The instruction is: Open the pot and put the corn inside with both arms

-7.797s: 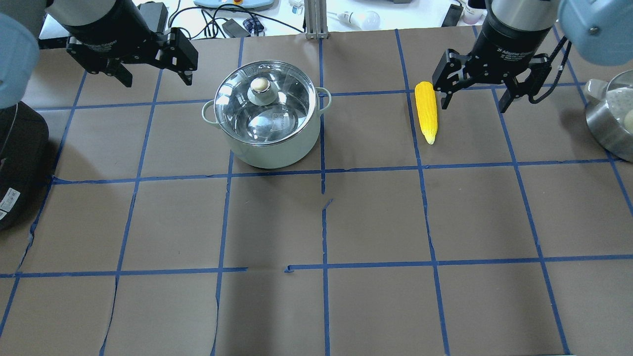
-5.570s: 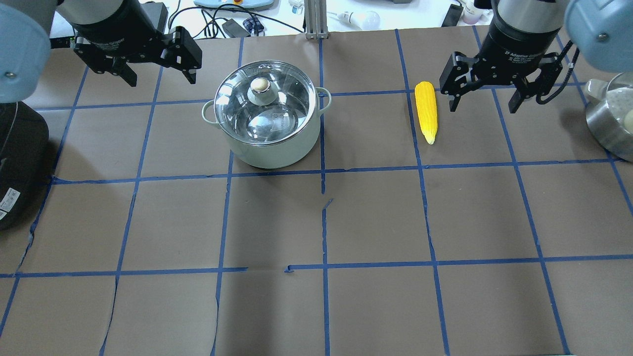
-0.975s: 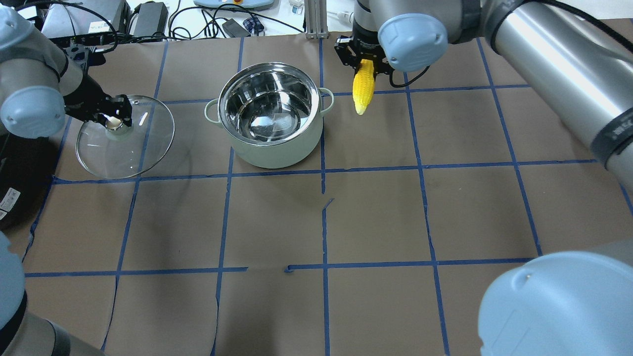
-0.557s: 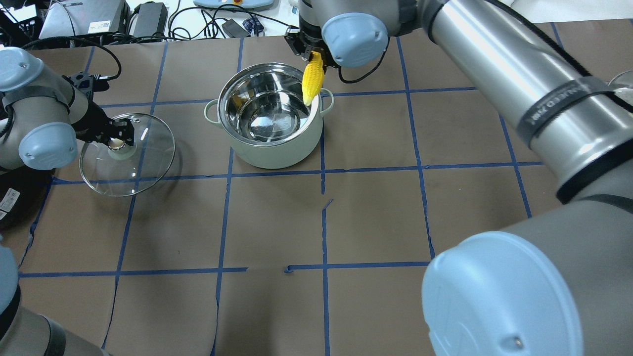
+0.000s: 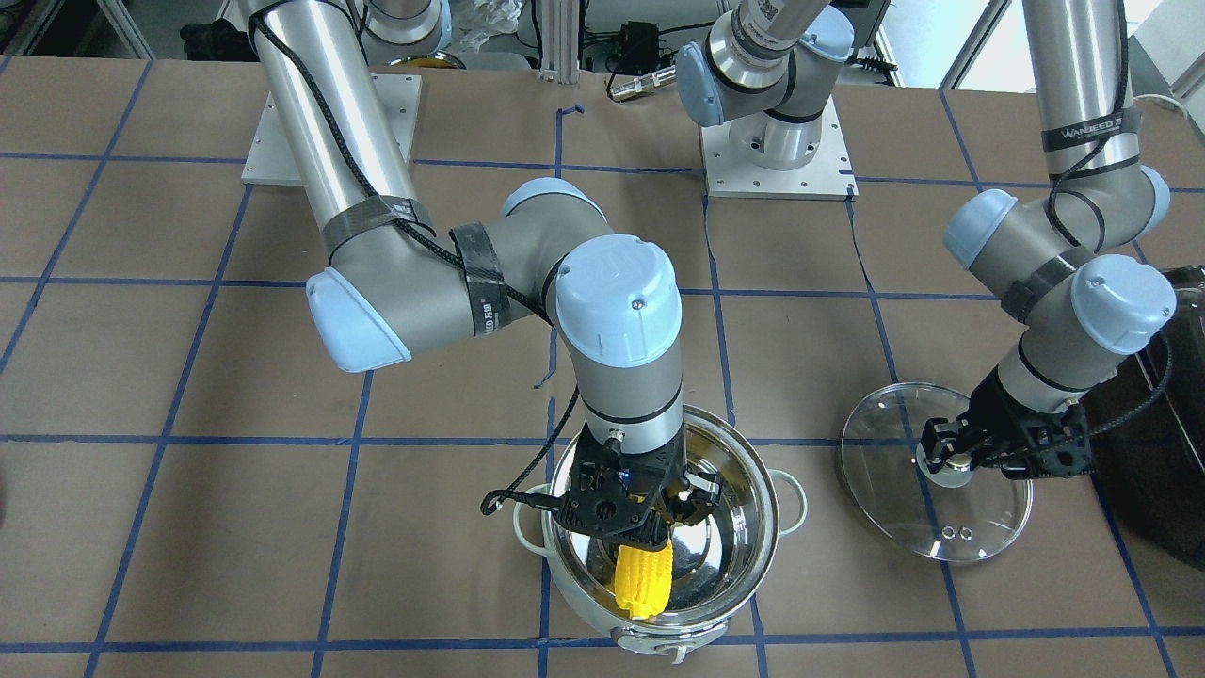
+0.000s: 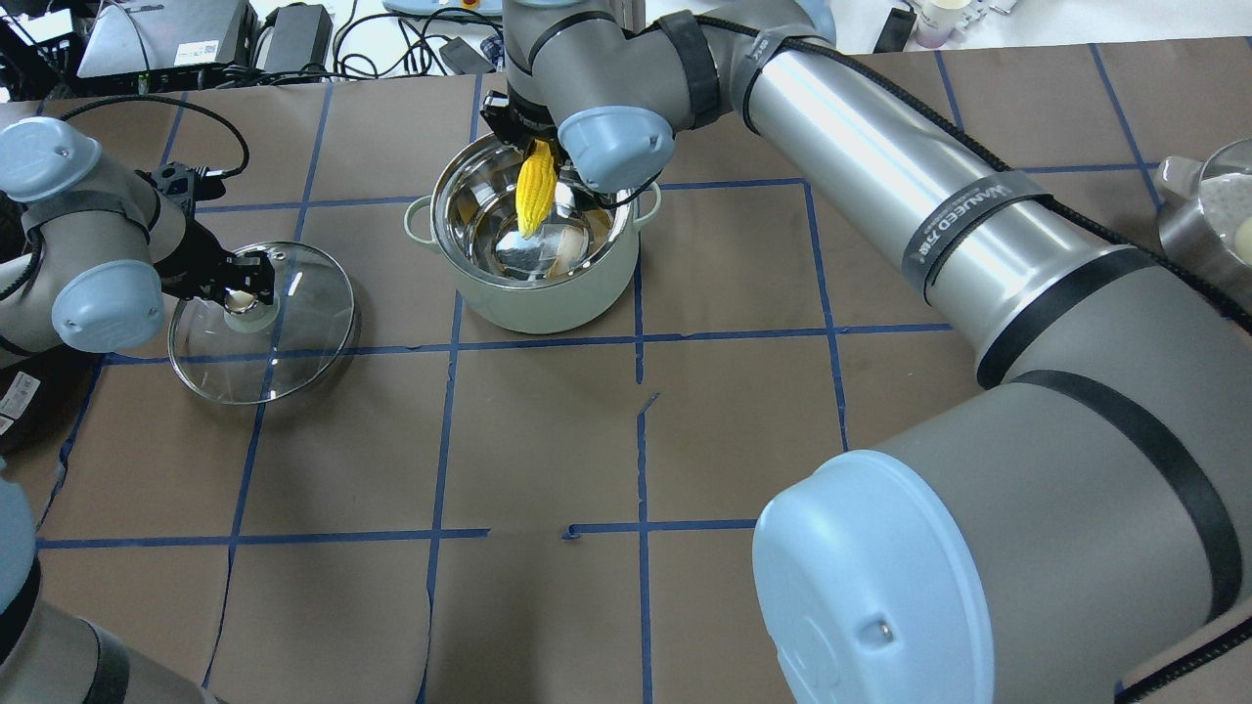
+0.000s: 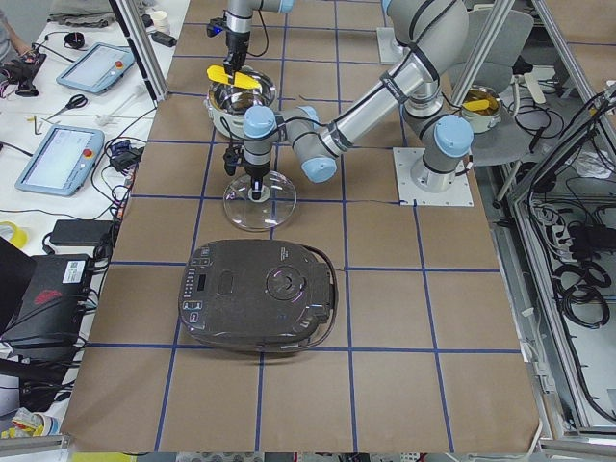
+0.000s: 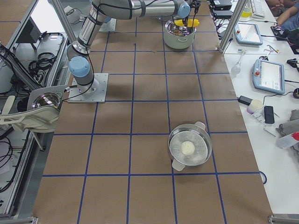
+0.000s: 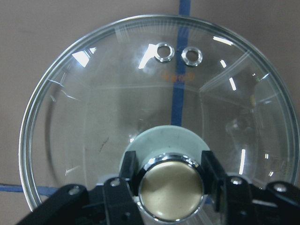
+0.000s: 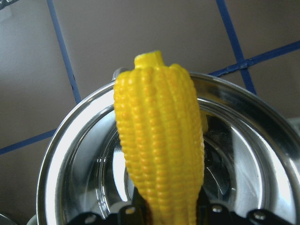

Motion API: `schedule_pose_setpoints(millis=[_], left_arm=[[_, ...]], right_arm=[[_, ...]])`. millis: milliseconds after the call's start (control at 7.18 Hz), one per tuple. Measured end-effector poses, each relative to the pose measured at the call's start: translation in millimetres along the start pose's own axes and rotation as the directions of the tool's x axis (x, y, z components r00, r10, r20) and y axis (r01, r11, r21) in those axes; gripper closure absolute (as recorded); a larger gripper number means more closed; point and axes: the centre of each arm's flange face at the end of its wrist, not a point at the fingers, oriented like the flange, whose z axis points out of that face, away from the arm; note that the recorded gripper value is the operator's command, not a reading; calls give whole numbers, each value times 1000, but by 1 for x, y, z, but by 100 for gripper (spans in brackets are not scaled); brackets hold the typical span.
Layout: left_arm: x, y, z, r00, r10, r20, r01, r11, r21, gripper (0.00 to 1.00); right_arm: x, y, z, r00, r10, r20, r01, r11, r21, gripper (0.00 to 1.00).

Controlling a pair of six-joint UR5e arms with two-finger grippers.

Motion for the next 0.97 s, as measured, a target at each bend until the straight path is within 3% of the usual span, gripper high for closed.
schedule_pose_setpoints(millis=[139,278,418,975], left_arm=[[0,1,1,1000,0,0,0,1000,-3,27],[0,1,2,1000,0,0,0,1000,-6,11],[0,2,3,1000,0,0,0,1000,-8,3],[0,0,-2,1000,3,7,-3,1000,-2,0]], right_arm=[[2,8,6,1000,-10,12,10,1000,10,7],[4,12,5,1000,-17,16,17,1000,19,0],[5,13,1,1000,-25,16,24,999,30,0],[9,12,-23,996,-88,16,87,995,56,0]])
